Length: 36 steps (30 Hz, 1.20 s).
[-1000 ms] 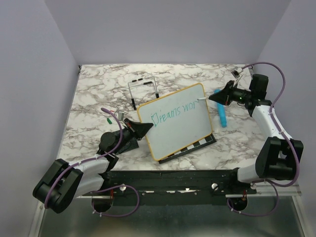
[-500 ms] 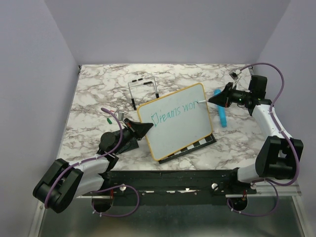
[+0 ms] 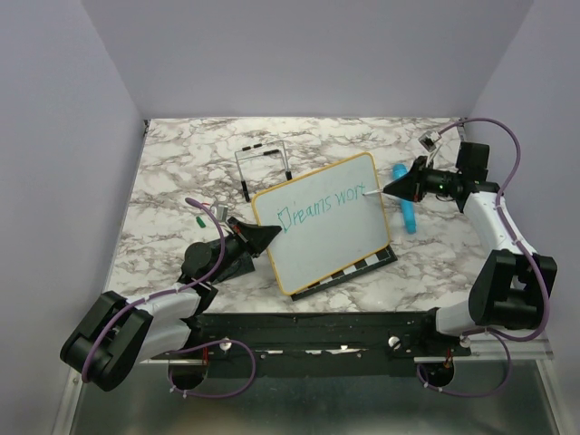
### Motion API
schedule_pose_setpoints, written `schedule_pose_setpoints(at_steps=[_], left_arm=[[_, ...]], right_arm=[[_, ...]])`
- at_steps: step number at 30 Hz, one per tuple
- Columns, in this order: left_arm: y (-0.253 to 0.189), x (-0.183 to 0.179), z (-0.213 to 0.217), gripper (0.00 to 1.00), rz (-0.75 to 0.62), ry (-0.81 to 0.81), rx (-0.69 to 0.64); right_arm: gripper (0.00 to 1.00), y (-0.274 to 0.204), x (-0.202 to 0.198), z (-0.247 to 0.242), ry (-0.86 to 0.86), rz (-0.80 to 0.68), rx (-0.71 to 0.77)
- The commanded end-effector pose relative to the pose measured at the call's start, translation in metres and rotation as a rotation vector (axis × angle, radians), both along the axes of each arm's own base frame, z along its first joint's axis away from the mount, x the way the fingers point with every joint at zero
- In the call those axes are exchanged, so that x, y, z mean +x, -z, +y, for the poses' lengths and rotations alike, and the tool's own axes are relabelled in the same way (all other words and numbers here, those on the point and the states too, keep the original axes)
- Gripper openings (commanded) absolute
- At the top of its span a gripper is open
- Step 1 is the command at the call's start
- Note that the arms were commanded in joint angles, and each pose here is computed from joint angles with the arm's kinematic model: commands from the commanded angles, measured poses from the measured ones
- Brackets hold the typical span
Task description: Write a sentence on the whiteboard
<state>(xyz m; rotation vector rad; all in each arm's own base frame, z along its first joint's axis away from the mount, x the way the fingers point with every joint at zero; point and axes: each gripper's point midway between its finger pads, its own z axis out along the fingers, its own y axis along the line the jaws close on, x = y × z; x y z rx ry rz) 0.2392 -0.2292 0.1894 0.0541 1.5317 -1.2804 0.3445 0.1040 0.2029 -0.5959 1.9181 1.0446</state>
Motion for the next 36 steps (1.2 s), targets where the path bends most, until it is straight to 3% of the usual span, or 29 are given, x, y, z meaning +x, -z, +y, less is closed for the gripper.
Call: schedule_pose_setpoints(at_steps=[1,15,25,36], left_arm=[[0.026,-0.007,-0.003,0.00,-0.018,0.040,0.126],[0.026,-0.006,-0.004,0.00,-0.016,0.042,0.129],[0.025,-0.006,-0.005,0.00,-0.021,0.047,0.129],[0.025,-0.006,-0.005,0.00,-0.021,0.047,0.129]], right_arm=[[0.01,-0.002,0.002,-0.010,0.031,-0.017,-0.027],[0.01,-0.046,0.027,-0.014,0.060,-0.099,0.022],[0.01,-0.038,0.044,-0.015,0.076,-0.066,0.052],[0.01,-0.019,0.031,-0.014,0.053,-0.028,0.036]])
